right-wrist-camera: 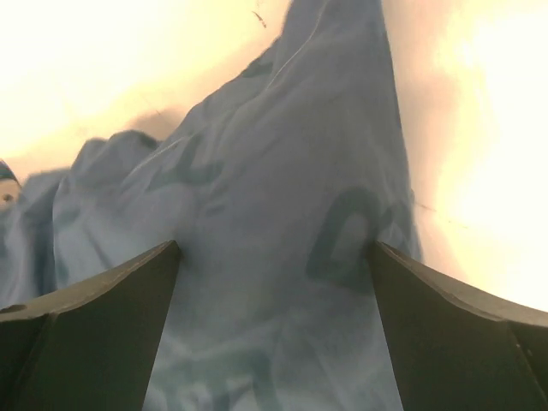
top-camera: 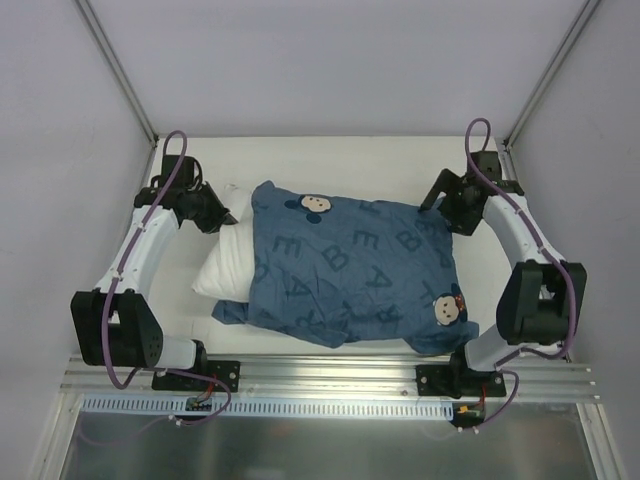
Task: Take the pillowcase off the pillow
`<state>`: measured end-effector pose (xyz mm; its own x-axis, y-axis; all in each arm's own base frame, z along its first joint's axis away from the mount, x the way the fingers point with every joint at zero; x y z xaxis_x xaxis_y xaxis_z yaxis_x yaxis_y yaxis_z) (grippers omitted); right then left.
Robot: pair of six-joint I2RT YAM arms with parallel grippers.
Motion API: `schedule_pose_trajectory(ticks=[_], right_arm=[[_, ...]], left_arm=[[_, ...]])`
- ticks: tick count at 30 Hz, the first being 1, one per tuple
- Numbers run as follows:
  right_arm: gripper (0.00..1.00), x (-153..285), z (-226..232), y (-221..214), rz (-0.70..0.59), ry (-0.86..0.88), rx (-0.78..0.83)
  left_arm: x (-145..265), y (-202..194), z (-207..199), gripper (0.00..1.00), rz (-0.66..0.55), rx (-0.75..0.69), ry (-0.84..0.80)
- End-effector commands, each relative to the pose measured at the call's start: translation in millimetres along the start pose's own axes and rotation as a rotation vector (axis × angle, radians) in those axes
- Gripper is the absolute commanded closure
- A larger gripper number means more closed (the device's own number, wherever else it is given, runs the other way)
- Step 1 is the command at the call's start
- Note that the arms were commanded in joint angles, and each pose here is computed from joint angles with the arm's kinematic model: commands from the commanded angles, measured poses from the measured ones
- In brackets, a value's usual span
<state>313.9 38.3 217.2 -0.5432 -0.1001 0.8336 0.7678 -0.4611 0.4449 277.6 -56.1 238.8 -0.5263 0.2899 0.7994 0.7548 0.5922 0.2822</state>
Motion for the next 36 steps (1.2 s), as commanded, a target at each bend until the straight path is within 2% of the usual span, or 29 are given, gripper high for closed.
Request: schedule_pose_trajectory(ticks=[1,5,7,10,11,14,19,23,29,31,36], right_arm=[[0.04,-13.5,5.1,21.8,0.023,0.116,-0.169],[0.03,-48.9,-3.7,32.0,0.076,0.119,-0.27],[0.12,-67.7,-4.2,29.3,0.127,0.119,-0.281],[0.56,-68.4,-1.9,27.1,0.116,0.115,-0.264],[0.79,-66.2,-3.2,28.8,0.099,0.107,-0.263],[0.97,-45.4,-12.4,41.4,0.009,0.059,-0.273],[0.99,13.1,-25.7,66.8,-0.197,0.088,-0.299],[0.99,60.8,-20.5,77.2,-0.314,0.134,-0.284],[0.94,129.1,-2.2,90.7,-0.453,0.213,-0.196],[0.99,142.8,-3.4,89.6,-0.467,0.186,-0.183],[0.99,166.9,-15.4,85.6,-0.555,0.15,-0.171]], left_arm=[[13.5,-7.9,-3.2,1.0,-0.015,-0.045,-0.037],[13.3,-9.5,-1.6,1.0,-0.006,-0.074,-0.043],[14.3,-11.0,0.1,1.0,-0.008,-0.082,-0.039],[18.1,-10.9,-0.5,1.0,-0.023,-0.097,-0.045],[19.1,-10.0,0.0,1.0,-0.032,-0.098,-0.039],[24.5,-7.5,2.7,1.0,-0.039,-0.115,-0.014],[56.5,7.5,24.5,1.0,-0.138,-0.068,-0.019],[86.6,16.0,29.9,1.0,-0.23,-0.067,-0.028],[122.6,29.6,11.2,1.0,-0.326,-0.066,-0.077],[128.9,30.2,7.4,1.0,-0.335,-0.066,-0.099],[150.3,33.1,11.8,1.0,-0.408,-0.04,-0.107]])
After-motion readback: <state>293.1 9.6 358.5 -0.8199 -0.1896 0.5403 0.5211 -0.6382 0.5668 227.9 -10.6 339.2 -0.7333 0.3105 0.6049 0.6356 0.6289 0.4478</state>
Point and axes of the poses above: each gripper's point midway between its finger pads, its own x axis back along the fingers, its own z axis along the line the jaws close on, y = z × x, the point moved 9 cm from there along x, back along the fingers, and after that the axes turned 1 degree about x, right-handed, at the moved point
